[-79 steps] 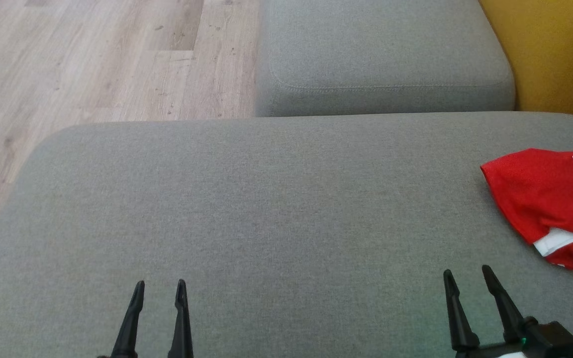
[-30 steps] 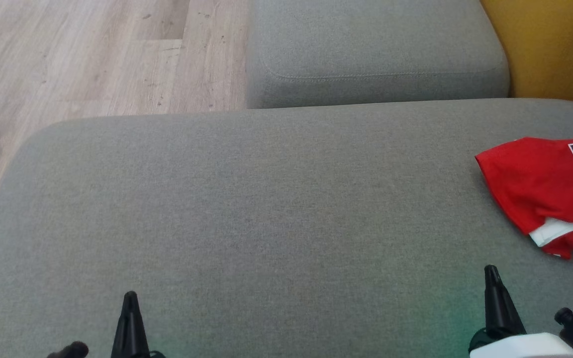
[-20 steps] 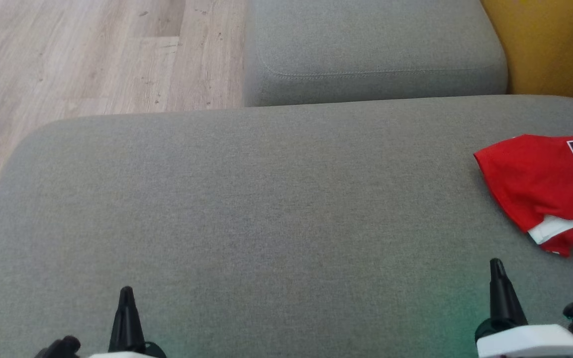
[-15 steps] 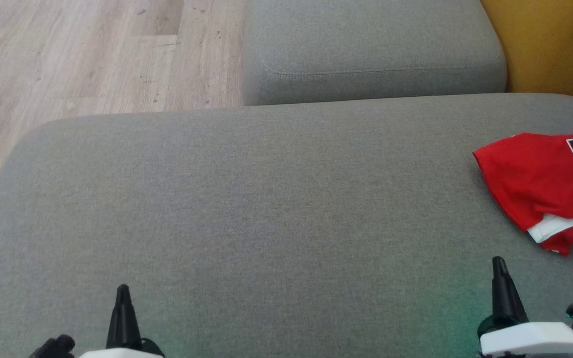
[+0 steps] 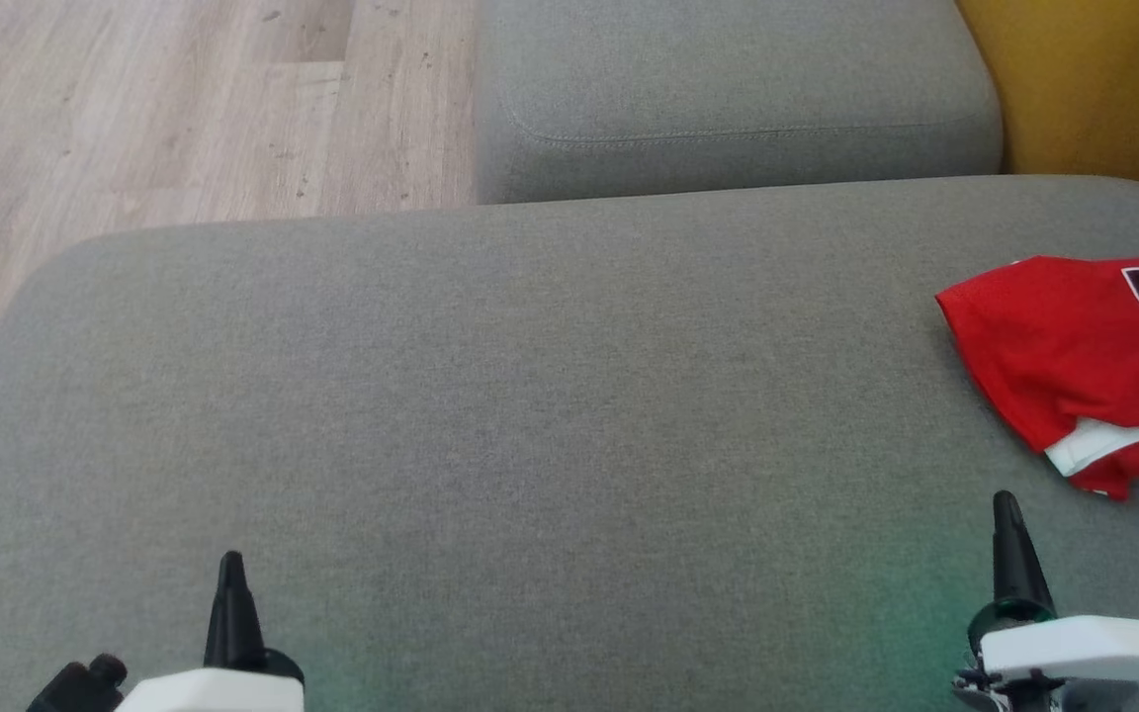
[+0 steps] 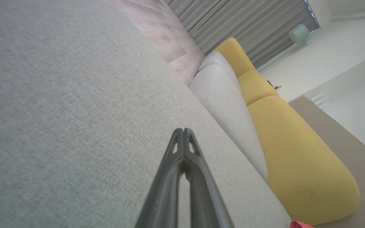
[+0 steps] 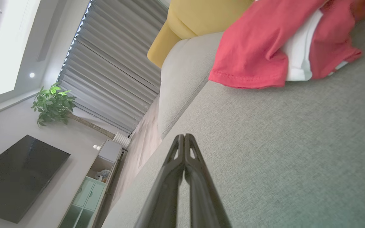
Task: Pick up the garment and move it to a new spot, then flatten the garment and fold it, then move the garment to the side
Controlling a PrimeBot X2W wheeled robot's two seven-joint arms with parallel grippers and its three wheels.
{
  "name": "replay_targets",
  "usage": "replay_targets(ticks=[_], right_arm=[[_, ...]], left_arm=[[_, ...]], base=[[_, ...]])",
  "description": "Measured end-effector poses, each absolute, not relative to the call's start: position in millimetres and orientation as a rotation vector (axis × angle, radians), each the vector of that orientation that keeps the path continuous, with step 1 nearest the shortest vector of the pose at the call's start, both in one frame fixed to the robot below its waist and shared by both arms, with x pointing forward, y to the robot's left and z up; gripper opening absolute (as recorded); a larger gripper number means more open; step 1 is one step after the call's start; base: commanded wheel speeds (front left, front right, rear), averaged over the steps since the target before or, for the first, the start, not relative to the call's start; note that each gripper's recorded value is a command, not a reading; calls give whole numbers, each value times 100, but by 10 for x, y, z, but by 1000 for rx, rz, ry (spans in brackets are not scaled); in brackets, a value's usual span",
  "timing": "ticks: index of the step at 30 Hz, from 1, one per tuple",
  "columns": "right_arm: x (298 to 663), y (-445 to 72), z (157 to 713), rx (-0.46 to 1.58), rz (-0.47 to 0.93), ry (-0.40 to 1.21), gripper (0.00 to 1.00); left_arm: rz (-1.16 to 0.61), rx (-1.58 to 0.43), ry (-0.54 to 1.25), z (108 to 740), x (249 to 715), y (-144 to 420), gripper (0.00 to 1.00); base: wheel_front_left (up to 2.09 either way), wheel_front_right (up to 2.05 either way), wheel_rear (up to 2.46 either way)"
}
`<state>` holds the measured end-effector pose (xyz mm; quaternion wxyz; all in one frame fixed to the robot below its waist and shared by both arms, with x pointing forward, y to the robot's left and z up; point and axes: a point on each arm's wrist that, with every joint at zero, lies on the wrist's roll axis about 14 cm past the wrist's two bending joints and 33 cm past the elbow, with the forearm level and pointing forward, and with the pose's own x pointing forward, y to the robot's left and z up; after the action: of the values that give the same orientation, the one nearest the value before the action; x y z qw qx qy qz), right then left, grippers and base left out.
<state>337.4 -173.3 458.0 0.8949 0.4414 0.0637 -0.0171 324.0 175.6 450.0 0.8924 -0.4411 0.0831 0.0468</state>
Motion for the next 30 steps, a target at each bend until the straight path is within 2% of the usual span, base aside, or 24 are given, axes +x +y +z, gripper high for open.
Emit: replay_targets(ticks=[30], right_arm=[[3553, -1908, 4638, 1279, -93, 105, 0]], left_arm=[[89, -1277, 152, 4604, 3505, 1805, 0]], base=[[0, 0, 0]])
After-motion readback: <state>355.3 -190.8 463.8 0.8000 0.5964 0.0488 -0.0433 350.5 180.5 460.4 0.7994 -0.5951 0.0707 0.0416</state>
